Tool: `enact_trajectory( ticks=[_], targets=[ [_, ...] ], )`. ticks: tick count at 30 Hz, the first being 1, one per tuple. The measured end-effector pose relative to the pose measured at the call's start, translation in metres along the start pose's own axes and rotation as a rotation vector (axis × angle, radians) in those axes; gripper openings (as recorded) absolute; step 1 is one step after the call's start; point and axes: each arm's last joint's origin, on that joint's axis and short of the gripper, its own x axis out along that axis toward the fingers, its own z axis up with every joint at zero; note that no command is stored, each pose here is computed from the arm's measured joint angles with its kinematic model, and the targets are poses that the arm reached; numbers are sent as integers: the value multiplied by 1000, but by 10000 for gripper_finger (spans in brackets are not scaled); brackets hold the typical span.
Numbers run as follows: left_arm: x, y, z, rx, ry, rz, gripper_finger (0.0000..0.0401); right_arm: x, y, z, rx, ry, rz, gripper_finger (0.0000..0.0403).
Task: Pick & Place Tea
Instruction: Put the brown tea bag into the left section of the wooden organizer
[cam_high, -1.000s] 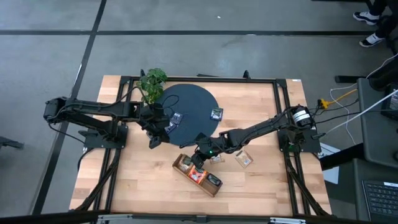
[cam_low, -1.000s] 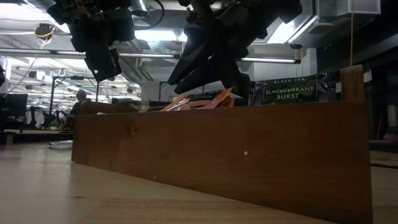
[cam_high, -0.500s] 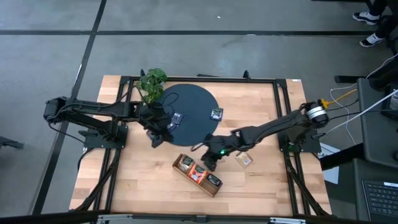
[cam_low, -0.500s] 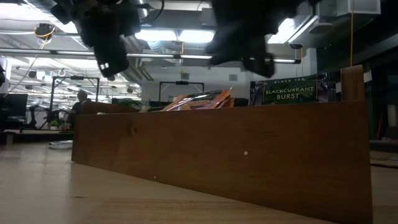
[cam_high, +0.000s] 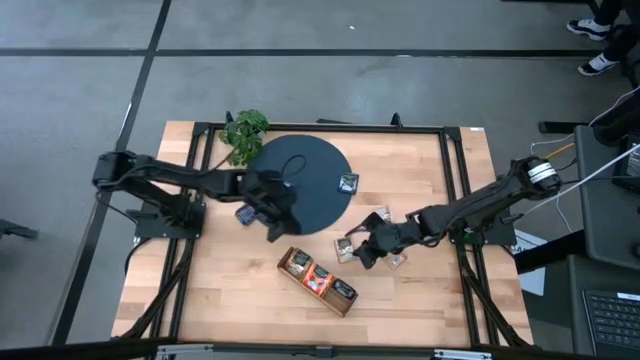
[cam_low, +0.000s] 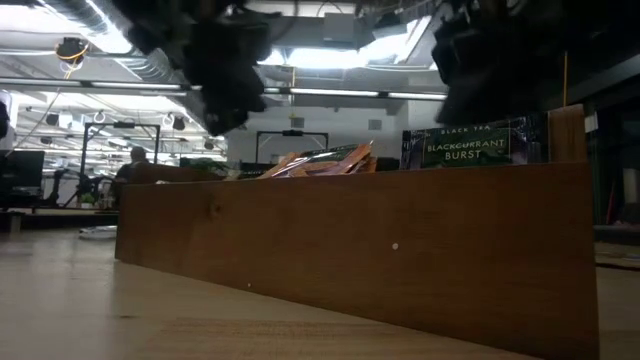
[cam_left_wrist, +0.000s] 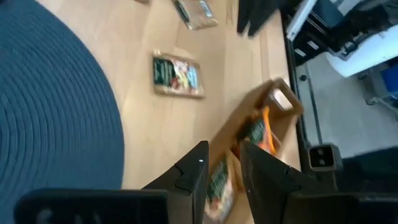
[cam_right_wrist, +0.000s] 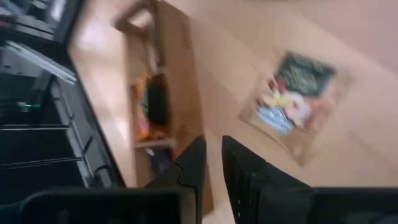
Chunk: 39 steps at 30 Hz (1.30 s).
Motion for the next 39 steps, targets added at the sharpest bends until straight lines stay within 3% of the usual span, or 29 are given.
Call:
enact_trajectory(
  ticks=[4, 9, 17, 29, 39],
  targets=[
    [13, 3, 24, -7, -6, 16, 88, 6, -10, -6, 44, 20, -101, 45],
    [21, 6, 58, 7, -33, 40, 88, 5, -25, -4, 85, -76, -279, 28],
    [33, 12, 95, -34, 33, 100, 88, -1, -47, 4, 132, -65, -474, 6],
    [64, 38, 97, -153, 122, 92, 88, -11, -71, 18, 183, -75, -692, 7],
    [66, 49, 99, -158, 115, 85, 88, -10, -90, 21, 193, -15, -736, 7]
  ],
)
